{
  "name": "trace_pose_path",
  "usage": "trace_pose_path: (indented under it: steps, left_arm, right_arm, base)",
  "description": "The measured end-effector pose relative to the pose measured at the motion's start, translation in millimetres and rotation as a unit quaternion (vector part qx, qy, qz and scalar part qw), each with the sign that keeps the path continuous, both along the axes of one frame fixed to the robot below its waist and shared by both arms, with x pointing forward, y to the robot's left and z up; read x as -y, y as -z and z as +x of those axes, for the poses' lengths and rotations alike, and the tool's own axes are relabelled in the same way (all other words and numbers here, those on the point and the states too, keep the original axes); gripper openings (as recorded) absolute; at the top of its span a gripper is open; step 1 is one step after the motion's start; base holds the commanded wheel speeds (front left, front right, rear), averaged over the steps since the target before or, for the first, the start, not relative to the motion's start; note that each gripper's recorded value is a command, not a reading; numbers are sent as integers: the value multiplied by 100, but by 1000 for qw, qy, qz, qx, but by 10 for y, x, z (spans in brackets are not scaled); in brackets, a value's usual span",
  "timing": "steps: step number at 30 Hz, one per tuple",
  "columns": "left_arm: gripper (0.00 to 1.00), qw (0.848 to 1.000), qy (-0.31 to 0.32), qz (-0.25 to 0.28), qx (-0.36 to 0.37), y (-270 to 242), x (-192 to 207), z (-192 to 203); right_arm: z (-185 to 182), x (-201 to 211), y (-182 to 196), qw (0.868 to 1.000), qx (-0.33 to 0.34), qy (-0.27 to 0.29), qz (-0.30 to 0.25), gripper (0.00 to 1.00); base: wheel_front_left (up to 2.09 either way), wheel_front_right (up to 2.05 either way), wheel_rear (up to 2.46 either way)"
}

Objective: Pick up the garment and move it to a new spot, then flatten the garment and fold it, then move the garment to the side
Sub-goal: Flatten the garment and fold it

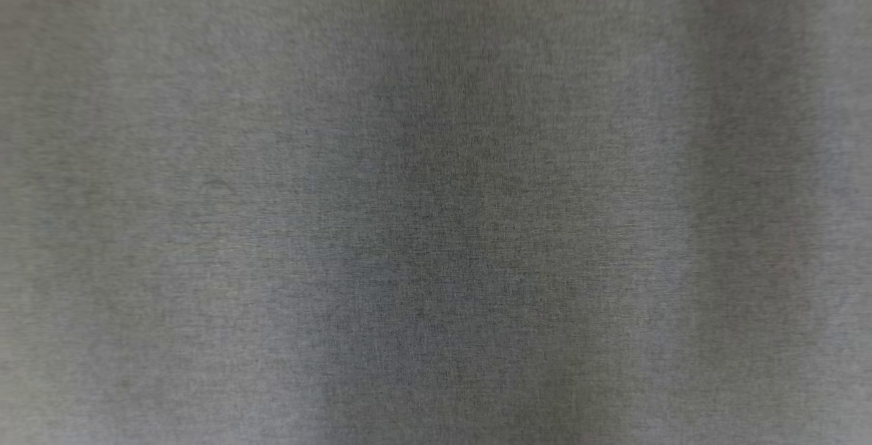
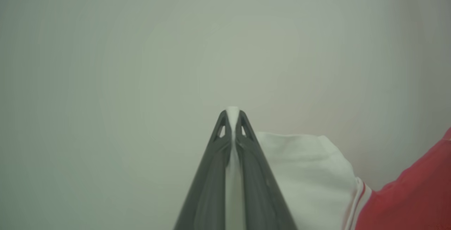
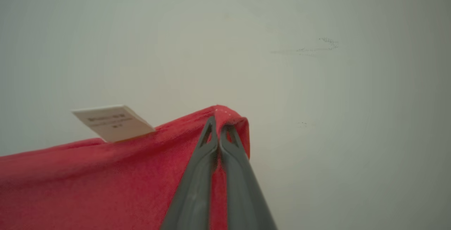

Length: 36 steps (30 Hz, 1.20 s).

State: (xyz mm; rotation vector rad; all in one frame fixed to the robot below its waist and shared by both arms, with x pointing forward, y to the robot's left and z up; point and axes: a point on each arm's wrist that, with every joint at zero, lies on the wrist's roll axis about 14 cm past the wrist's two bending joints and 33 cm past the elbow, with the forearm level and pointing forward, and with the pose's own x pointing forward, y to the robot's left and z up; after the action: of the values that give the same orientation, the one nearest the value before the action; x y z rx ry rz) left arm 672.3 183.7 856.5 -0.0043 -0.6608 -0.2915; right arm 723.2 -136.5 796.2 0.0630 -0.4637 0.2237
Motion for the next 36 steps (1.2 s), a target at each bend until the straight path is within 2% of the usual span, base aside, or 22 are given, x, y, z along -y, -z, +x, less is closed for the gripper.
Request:
trace_pose_path:
  steps: [10, 23, 28, 31, 36]
  left_arm:
    - [0, 999, 12, 14, -26, 461, 211, 456]
    - [0, 998, -3, -3, -69, 911, -3, 692]
    - [0, 996, 14, -21, -87, 1169, -12, 640]
    - [0, 994, 19, -20, -106, 1423, -79, 526]
    - [0, 990, 10, -49, -132, 1781, -421, 148]
  right_arm:
    - [422, 37, 493, 999, -46, 23, -9, 0]
    - [594, -6, 967, 996, -83, 25, -20, 0]
    - [537, -124, 1144, 996, -84, 12, -19, 0]
    - [434, -228, 1437, 995, -102, -3, -13, 0]
    - [66, -397, 1997, 989, -144, -37, -17, 0]
  base:
    - [0, 0, 0]
    - [0, 0, 0]
    - [0, 0, 0]
    - [0, 0, 0]
    - [0, 0, 0]
